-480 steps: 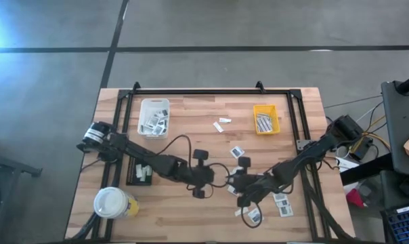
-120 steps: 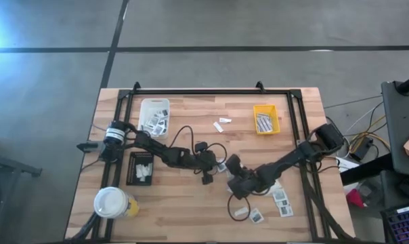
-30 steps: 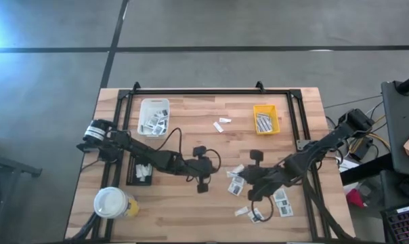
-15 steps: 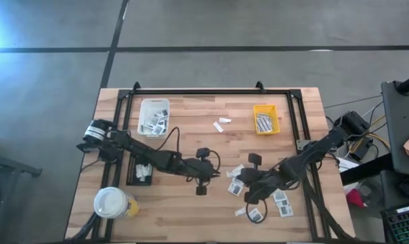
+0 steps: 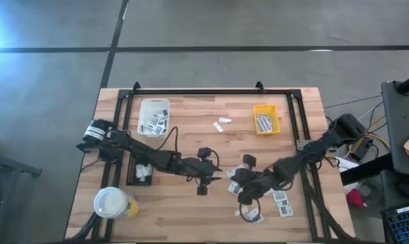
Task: Pick & Place First Aid Supplies
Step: Put the gray towelette pack into the white bin
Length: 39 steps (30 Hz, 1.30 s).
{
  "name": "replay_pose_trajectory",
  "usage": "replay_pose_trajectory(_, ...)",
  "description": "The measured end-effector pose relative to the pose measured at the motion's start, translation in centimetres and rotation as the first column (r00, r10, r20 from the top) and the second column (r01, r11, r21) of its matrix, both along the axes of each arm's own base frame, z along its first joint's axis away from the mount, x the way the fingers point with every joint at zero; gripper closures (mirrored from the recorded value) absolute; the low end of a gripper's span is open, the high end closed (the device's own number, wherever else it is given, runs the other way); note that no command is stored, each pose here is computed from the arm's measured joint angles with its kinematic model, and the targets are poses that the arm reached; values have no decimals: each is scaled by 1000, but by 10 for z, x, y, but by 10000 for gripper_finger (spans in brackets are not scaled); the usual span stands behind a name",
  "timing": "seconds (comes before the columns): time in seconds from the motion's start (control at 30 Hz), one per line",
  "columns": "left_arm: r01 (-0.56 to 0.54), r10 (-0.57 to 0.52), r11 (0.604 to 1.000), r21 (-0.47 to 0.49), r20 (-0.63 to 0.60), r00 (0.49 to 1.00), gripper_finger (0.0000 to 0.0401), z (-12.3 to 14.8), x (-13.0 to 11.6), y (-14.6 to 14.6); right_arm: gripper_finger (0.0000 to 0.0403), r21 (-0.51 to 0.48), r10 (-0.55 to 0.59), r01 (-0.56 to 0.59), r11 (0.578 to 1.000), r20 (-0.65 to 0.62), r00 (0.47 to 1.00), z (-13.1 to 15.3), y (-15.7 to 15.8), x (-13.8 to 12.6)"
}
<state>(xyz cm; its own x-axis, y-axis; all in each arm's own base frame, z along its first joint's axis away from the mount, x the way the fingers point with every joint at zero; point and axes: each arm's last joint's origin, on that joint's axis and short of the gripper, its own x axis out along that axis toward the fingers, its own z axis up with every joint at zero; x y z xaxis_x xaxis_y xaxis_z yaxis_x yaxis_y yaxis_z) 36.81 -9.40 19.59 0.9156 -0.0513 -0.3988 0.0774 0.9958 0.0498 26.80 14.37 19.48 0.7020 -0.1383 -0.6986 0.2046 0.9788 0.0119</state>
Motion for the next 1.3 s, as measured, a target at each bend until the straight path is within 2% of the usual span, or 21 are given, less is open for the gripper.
replay_pose_trajectory(0.57,4,-4,999,-37,0,1000,273,0,0,0,394,40,-36,33,999,65,997,3,-7,11)
replay_pose_trajectory(0.73,-5,5,998,-58,-3,1000,305,0,0,-1,394,40,-36,33,999,65,997,3,-7,11)
replay_pose_trajectory(0.97,-6,6,998,-59,-4,1000,389,0,0,-1,394,40,-36,33,999,65,997,3,-7,11)
replay_pose_trajectory(1.3,-6,6,998,-59,-5,1000,399,0,0,-1,393,31,-27,26,999,62,998,3,-7,11)
